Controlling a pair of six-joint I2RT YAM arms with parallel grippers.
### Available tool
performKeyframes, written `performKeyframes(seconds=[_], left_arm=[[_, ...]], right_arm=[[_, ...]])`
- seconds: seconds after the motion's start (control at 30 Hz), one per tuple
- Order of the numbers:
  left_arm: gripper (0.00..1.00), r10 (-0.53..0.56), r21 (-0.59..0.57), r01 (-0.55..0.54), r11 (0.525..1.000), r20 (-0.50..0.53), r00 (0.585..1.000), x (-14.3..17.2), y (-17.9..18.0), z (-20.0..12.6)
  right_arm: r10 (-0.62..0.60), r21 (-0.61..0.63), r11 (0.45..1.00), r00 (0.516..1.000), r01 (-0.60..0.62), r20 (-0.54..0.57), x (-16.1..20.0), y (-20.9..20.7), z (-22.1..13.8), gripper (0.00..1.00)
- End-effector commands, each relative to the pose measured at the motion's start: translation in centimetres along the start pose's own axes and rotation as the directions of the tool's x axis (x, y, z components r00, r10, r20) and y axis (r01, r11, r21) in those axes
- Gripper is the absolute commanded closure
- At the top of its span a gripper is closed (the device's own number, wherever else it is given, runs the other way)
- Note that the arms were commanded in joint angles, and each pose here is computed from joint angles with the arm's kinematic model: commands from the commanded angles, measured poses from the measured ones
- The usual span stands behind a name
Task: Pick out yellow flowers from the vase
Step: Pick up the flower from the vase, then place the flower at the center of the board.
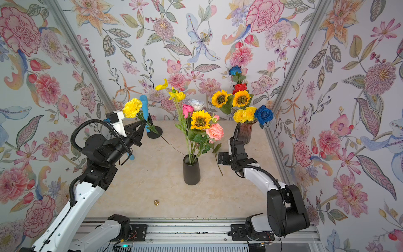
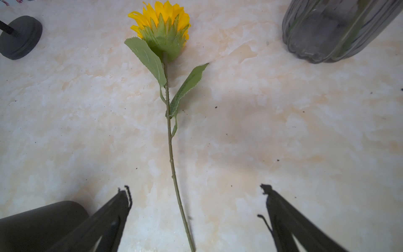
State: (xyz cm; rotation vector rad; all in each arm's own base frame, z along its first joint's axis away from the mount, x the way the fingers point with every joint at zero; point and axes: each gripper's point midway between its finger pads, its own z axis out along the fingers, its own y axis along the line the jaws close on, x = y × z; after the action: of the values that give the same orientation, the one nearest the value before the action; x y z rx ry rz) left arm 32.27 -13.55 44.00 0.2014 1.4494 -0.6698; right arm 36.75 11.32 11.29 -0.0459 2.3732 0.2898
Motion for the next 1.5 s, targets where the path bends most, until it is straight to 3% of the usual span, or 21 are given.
performKeyframes(seconds=[0.0,0.4,0.53,0.83,1.0,1.2,1.47], left_arm=[[1.00,0.069,-0.044,-0.069,0.997,0.001,0.998,-1.5,0.5,-0.2],[1.00,0.083,-0.093,-0.083,0.992,0.000,0.997,-3.5,1.7,0.9],[1.00,-0.005,-0.078,0.004,0.997,-0.008,1.000,-1.6,3.1,2.1],[1.00,-0.216,0.017,0.216,0.976,-0.039,0.976,5.0,4.9,4.8],[1.00,-0.227,0.059,0.232,0.971,-0.081,0.971,8.1,4.2,6.3],[1.00,-0.272,0.124,0.284,0.951,-0.105,0.956,10.3,2.7,8.9],[1.00,-0.313,0.207,0.337,0.918,-0.141,0.939,12.7,0.3,12.3]], right_arm=[[0.021,-0.013,1.000,1.000,-0.020,0.022,-0.3,0.0,-0.5,0.00],[0.024,-0.018,1.000,0.999,-0.024,0.022,-0.3,0.0,-0.5,0.00],[0.024,-0.034,0.999,0.999,-0.023,0.032,-0.4,0.2,-0.6,0.00],[0.033,-0.204,0.979,0.987,0.000,0.158,-2.2,2.6,-1.8,0.00],[0.028,-0.308,0.951,0.981,0.034,0.193,-3.0,4.4,-1.8,0.00],[0.017,-0.469,0.879,0.977,0.087,0.213,-3.3,7.6,-2.0,0.00],[0.008,-0.543,0.831,0.974,0.120,0.228,-3.2,9.1,-2.0,0.02]])
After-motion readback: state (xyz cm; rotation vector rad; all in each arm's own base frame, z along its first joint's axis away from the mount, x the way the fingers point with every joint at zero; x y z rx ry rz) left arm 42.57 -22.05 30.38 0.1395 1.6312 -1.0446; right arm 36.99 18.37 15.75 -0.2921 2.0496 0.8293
